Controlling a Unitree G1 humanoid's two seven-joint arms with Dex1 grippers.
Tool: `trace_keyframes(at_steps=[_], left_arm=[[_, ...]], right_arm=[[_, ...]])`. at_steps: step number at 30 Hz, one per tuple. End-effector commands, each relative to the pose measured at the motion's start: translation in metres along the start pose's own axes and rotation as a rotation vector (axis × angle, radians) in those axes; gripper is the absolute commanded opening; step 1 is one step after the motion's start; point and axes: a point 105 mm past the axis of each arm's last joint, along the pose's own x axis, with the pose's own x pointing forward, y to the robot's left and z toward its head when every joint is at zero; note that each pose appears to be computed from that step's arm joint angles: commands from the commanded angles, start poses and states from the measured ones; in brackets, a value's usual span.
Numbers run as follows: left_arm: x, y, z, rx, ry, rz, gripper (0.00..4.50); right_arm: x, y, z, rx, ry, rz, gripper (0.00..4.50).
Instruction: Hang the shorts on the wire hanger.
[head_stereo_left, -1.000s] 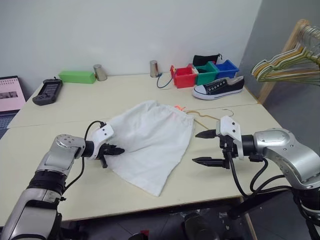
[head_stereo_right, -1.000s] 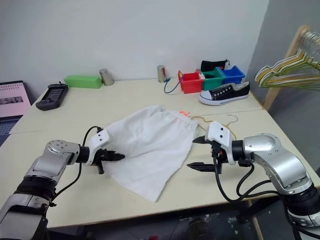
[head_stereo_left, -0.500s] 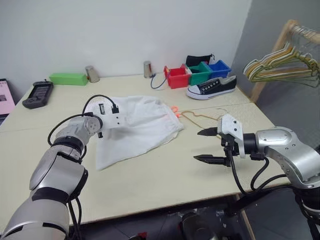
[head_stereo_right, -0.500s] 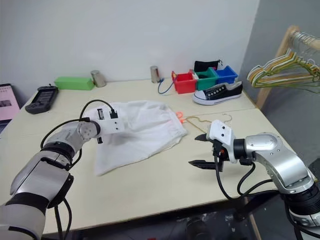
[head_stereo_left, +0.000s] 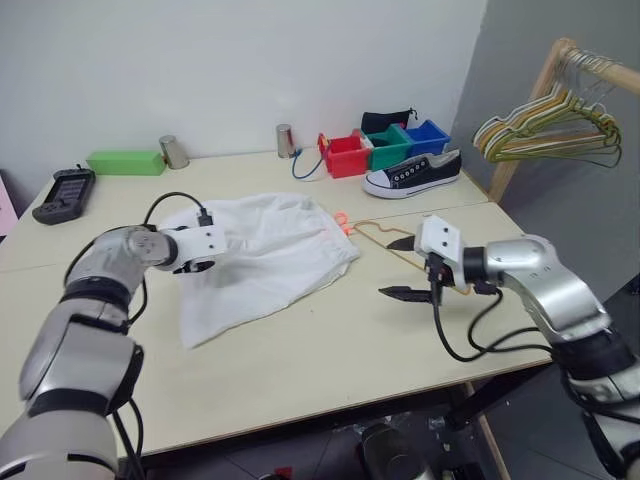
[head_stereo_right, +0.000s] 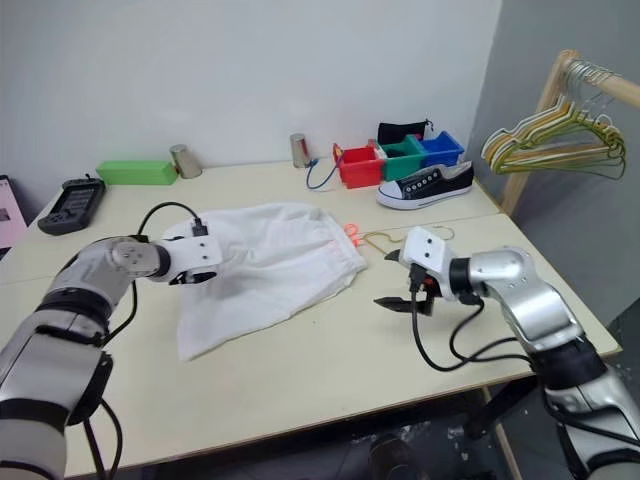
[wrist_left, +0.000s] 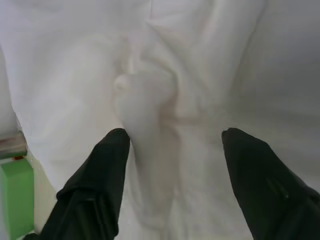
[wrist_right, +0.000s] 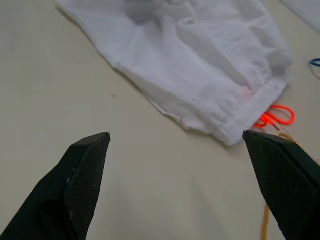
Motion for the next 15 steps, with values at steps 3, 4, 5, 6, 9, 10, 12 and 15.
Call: trace_keyframes(at_steps=[3, 4, 5, 6, 9, 10, 12, 15], left_arm=[[-0.043, 0.018, 0.025, -0.147, -0.184, 0.081, 4.47], [-0.049, 0.017, 0.033, -0.201, -0.237, 0.093, 4.47], [-0.055, 0.012, 0.045, -0.238, -0.315, 0.090, 4.47], [-0.060, 0.005, 0.056, -0.274, -0.383, 0.074, 4.47], [-0.069, -0.029, 0.082, -0.385, -0.513, -0.024, 4.47], [-0.071, -0.042, 0.090, -0.399, -0.538, -0.063, 4.47], [-0.076, -0.064, 0.106, -0.429, -0.589, -0.124, 4.47], [-0.082, -0.085, 0.125, -0.466, -0.639, -0.171, 4.47]], right_arm=[[0.020, -0.030, -0.007, -0.206, 0.082, -0.027, 4.50], [0.024, -0.035, -0.011, -0.240, 0.109, -0.038, 4.50], [0.029, -0.039, -0.014, -0.268, 0.133, -0.037, 4.50], [0.033, -0.041, -0.016, -0.293, 0.151, -0.035, 4.50], [0.046, -0.050, -0.019, -0.387, 0.205, -0.044, 4.50], [0.051, -0.052, -0.019, -0.397, 0.214, -0.042, 4.50], [0.059, -0.057, -0.019, -0.412, 0.241, -0.060, 4.50], [0.064, -0.058, -0.030, -0.493, 0.333, -0.043, 4.50]])
